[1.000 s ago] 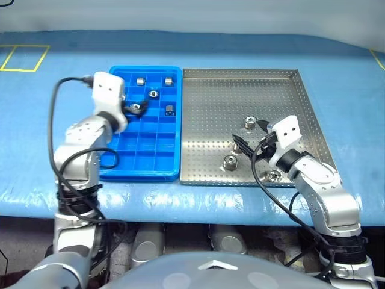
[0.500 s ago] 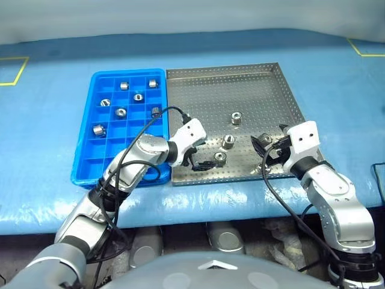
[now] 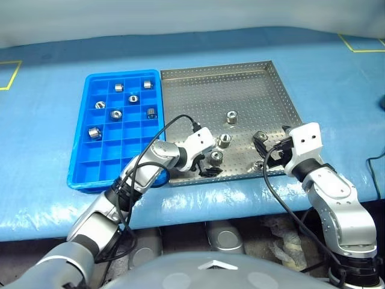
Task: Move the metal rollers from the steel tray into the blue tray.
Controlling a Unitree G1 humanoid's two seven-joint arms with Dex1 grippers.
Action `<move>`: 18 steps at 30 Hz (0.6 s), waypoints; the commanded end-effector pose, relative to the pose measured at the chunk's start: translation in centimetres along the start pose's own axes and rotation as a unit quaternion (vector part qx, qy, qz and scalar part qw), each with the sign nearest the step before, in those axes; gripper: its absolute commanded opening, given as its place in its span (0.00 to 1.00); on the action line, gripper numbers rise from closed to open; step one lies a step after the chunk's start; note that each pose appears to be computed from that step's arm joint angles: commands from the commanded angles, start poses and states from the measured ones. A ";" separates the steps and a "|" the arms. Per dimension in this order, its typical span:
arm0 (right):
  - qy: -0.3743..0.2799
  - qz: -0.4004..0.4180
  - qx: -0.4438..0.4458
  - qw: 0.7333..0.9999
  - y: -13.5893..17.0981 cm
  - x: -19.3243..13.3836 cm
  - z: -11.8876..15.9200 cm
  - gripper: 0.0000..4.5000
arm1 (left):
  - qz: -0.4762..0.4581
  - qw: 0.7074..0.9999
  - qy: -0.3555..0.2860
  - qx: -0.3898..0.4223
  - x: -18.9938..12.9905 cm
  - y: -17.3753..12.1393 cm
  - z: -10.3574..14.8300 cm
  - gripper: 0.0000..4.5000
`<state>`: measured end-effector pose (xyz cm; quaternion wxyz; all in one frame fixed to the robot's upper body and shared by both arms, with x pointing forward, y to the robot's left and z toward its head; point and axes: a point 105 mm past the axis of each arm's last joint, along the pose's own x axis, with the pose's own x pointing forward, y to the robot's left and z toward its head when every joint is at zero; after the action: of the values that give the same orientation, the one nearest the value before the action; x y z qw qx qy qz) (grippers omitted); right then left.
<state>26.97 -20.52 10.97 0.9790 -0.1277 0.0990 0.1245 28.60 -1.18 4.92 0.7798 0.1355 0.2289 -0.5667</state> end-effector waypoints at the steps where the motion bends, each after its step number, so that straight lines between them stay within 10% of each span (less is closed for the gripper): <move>1: -0.021 0.001 -0.016 1.000 0.0 0.0 1.2 1.00 | 0.013 1.000 -0.005 -0.006 0.1 0.4 -0.1 0.95; 6: -0.018 0.007 -0.019 1.000 0.2 0.1 1.1 1.00 | 0.022 0.999 -0.017 -0.017 0.2 0.5 -0.1 0.95; 15: -0.021 0.018 -0.022 0.999 0.5 0.5 1.3 1.00 | 0.029 0.999 -0.038 -0.023 -0.1 0.8 0.7 0.39; 18: -0.021 0.026 -0.023 0.999 0.9 0.7 1.2 1.00 | 0.028 0.998 -0.051 -0.018 -0.4 0.8 1.1 0.39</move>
<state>27.46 -19.40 11.06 0.9745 -0.1372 0.0951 0.1500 29.31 -0.89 4.80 0.8039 0.1057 0.2231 -0.5411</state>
